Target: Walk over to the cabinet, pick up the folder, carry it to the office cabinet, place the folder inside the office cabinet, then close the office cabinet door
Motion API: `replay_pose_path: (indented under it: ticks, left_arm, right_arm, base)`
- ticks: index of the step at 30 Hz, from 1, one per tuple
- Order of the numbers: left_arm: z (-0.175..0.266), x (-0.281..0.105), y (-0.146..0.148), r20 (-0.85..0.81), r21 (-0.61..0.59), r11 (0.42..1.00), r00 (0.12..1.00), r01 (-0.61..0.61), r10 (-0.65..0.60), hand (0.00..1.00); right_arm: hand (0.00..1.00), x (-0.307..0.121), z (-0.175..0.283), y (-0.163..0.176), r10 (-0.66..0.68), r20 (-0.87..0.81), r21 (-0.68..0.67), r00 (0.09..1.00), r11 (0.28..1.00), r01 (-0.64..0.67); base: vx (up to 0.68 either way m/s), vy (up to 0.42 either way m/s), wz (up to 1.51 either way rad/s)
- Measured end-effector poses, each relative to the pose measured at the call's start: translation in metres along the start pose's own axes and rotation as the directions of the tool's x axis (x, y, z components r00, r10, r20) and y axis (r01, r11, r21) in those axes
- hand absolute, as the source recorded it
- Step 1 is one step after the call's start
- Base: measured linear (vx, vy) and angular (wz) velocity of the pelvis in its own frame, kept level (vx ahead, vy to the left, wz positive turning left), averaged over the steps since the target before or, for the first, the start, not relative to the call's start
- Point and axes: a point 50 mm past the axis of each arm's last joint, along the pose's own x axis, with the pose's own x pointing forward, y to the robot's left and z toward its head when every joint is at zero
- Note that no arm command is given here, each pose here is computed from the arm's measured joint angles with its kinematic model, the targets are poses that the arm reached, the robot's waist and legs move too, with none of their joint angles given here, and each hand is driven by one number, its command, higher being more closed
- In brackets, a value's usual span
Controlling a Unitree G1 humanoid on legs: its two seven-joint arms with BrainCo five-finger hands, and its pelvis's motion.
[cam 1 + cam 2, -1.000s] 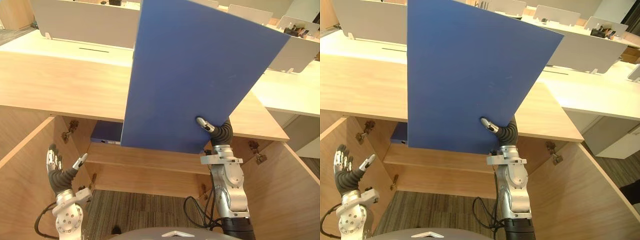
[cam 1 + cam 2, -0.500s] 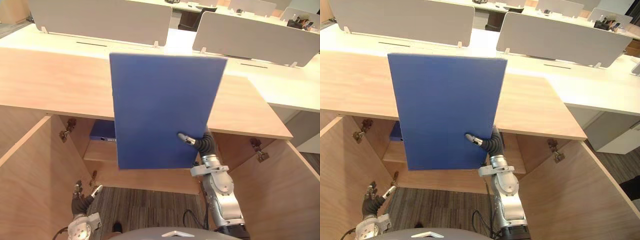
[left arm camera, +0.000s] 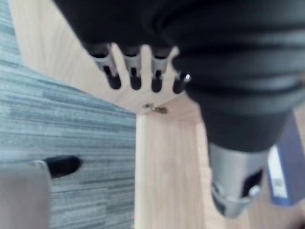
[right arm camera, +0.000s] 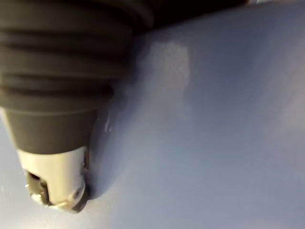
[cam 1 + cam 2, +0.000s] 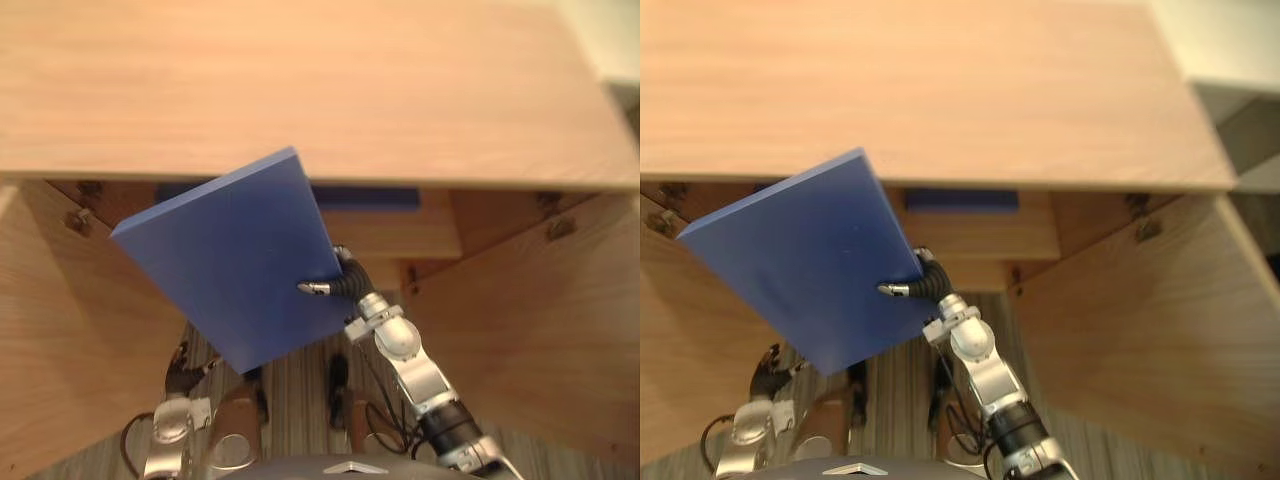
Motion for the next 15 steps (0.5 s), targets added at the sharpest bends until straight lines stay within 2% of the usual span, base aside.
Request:
replay_pose_path:
  ticks: [3, 8, 10, 15]
  left_arm:
    - [0.017, 0.005, -0.005, 0.063, -0.005, 1.000, 0.998, 0.009, -0.009, 0.00]
    - [0.040, 0.004, -0.014, 0.160, -0.051, 0.998, 0.987, 0.025, -0.017, 0.00]
    - [0.053, 0.003, -0.018, 0.208, -0.073, 0.997, 0.978, 0.034, -0.018, 0.00]
    - [0.084, 0.005, -0.021, 0.319, -0.094, 0.995, 0.948, 0.045, -0.013, 0.00]
  right_arm:
    - [1.00, 0.004, 0.004, 0.004, 0.013, 0.012, -0.013, 1.000, 1.000, -0.013]
    - [1.00, 0.009, 0.032, -0.009, -0.087, 0.114, -0.036, 0.990, 0.995, 0.092]
    - [1.00, 0.015, 0.053, -0.021, -0.135, 0.209, -0.045, 0.968, 0.988, 0.148]
    - [1.00, 0.020, 0.074, -0.041, -0.238, 0.300, -0.025, 0.924, 0.966, 0.257]
  base:
    - [-0.19, 0.028, -0.05]
    - [-0.11, -0.028, 0.01]
    - [-0.09, -0.034, -0.06]
    - [-0.03, -0.021, -0.02]
